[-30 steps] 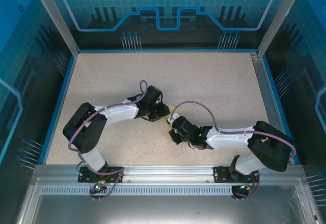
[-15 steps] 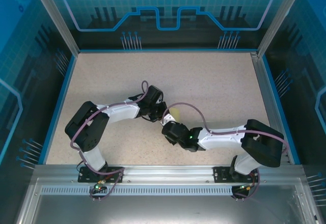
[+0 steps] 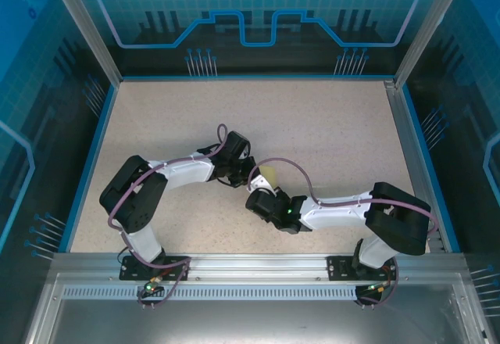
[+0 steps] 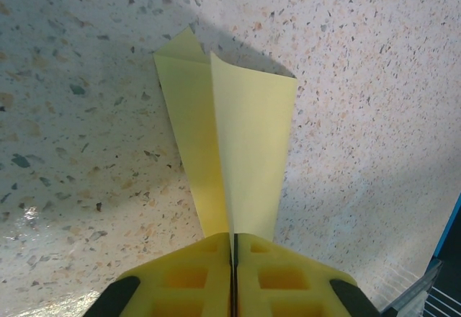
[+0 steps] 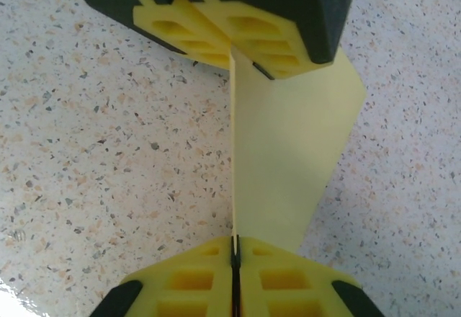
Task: Fold a paper plane with a square sheet of paper (pick it up from the middle)
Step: Fold the wing for the fifth time at the center of the table.
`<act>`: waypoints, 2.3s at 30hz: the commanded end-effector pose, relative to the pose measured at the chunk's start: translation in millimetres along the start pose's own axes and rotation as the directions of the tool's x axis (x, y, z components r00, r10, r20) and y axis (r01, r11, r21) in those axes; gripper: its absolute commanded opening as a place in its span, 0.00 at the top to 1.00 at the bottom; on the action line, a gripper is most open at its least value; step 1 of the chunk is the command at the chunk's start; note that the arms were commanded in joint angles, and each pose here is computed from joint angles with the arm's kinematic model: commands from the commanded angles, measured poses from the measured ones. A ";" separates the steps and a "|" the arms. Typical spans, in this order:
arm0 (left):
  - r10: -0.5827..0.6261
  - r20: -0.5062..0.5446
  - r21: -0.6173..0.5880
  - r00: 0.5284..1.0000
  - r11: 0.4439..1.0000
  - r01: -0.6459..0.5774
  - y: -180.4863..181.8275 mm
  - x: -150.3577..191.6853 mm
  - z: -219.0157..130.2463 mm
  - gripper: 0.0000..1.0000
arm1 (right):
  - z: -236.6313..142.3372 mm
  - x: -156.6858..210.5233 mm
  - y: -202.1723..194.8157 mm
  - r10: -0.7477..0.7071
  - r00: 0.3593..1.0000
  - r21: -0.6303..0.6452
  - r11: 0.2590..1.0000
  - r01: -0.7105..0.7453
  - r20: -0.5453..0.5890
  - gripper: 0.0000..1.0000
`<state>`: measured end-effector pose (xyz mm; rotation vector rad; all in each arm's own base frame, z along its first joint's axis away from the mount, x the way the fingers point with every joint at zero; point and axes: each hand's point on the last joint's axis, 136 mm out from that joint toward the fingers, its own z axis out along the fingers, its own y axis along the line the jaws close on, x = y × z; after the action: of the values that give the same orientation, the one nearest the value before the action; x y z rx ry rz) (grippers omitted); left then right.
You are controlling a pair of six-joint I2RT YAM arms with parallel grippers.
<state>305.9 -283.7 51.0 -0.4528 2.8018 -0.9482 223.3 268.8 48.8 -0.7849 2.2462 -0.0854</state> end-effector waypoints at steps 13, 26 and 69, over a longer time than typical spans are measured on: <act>0.010 0.158 -0.021 0.987 1.000 -0.007 -1.2 -16.6 -49.3 0.44 | -4.1 -10.1 4.2 0.309 0.951 -0.379 0.880 -0.286 0.001 1.00; 0.031 0.169 0.115 0.985 0.992 -0.051 -18.2 -9.6 -54.8 0.58 | 9.3 -9.6 -3.4 0.522 0.835 -0.612 0.606 -0.508 -0.176 1.00; 0.109 0.033 0.189 0.994 0.975 -0.113 -38.9 4.0 12.5 0.63 | 18.6 10.9 -12.1 0.555 0.793 -0.487 0.636 -0.599 -0.251 0.73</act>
<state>313.3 -315.6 63.4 -0.3239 2.6352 -1.1636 235.7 253.5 22.8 -0.2271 2.5281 0.9412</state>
